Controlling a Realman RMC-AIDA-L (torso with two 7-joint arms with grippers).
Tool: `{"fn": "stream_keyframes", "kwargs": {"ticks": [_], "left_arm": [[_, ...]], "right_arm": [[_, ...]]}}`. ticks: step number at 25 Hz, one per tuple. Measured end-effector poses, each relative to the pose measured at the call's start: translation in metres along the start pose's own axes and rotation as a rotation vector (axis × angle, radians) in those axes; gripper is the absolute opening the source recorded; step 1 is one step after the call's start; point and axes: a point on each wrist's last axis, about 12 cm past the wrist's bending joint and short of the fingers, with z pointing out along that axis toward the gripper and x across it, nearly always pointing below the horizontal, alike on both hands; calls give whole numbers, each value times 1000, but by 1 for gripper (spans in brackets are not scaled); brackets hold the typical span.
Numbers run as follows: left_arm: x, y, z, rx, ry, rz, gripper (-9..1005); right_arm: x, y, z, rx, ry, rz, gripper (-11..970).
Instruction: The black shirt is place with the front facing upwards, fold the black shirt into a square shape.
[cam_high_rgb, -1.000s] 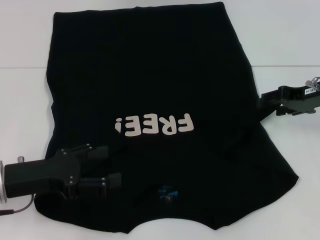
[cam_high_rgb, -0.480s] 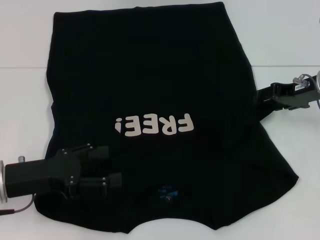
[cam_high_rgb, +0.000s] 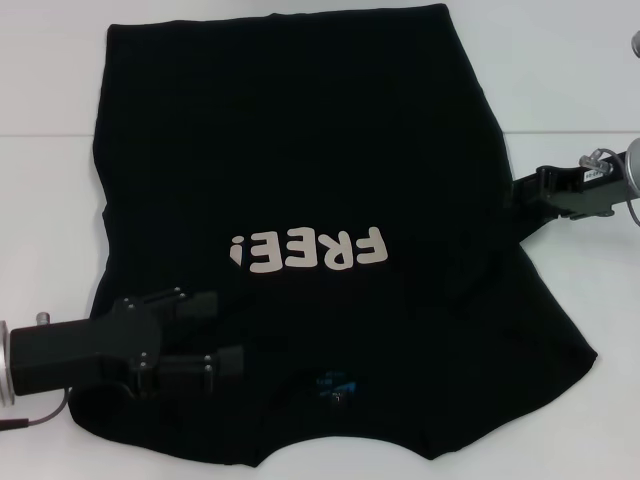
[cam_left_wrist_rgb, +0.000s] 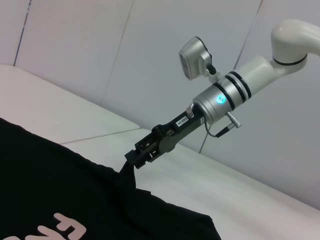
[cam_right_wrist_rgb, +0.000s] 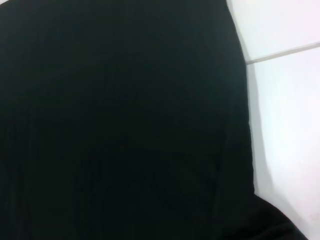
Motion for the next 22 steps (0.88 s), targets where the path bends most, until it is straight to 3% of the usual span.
{"fn": "stream_keyframes", "kwargs": {"ticks": [5,11,13,17,19,22], "left_arm": [[0,0,0,1,1,0,950],[0,0,0,0,0,0,950],[0,0,-1,-5,-5,0,949],[-3,3,-7,-38,-45,-62,949],[-6,6,-15,-65,-67,-138,949],[-10,12,-30,-89,-79,-293,949]], "right_arm": [[0,5,2,-3,4,-12,669],[0,20,8,-42,-9,-34,344],[-3,43,10,-138,-42,-95,252],[-5,54,4,-259,-76,-166,155],[0,50,-2,-335,-106,-218,106],[16,30,-13,-453,-202,-296,162]]}}
